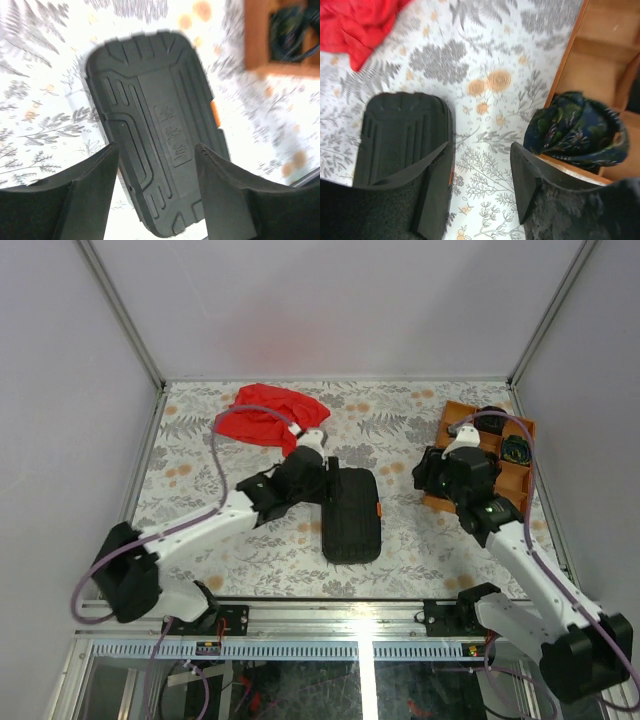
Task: Sort the tools into containers
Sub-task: Reset both arms
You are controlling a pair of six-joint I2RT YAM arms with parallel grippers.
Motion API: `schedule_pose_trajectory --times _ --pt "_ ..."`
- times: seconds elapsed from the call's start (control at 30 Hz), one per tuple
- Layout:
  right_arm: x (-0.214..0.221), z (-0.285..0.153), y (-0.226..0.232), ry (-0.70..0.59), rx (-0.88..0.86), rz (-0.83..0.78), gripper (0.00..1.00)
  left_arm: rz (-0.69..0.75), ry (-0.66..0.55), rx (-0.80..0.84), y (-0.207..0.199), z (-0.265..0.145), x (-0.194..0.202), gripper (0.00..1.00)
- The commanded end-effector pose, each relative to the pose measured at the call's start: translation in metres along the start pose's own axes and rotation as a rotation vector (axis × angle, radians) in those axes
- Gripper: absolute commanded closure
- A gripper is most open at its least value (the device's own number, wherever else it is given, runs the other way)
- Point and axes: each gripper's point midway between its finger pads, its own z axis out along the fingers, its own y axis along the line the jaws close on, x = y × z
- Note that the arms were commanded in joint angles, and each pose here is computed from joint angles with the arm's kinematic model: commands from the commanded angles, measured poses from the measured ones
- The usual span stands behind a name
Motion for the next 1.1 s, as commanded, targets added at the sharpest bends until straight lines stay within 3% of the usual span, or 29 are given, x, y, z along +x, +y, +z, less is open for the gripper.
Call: schedule_pose_trajectory --times 0.0,0.1,0.27,0.53,0.73,1.07 --pt "-0.048 -0.044 0.0 -0.174 0.011 -0.072 0.41 0.016 -0.248 -0.087 0.015 -0.055 -0.06 0.34" --pt "-0.063 -0.071 0.007 -0.259 -0.04 -0.064 0.3 -0.016 -0.398 -0.124 0.029 -0.098 -0.084 0.24" --pt "-0.063 -0.102 0.001 -0.358 -0.053 -0.025 0.0 -0.11 -0.565 -0.193 0.067 -0.147 -0.085 0.01" --pt "-0.036 -0.113 -0.009 -0.438 -0.086 0.064 0.01 -0.277 -0.676 -0.323 0.127 -0.195 -0.054 0.0" --pt "-0.019 -0.109 -0.023 -0.438 -0.042 0.121 0.01 -0.35 -0.71 -0.295 0.137 -0.207 -0.042 0.0" --pt "-0.012 -0.103 -0.023 -0.397 -0.037 0.094 0.01 -0.353 -0.714 -0.363 0.142 -0.204 -0.048 0.0"
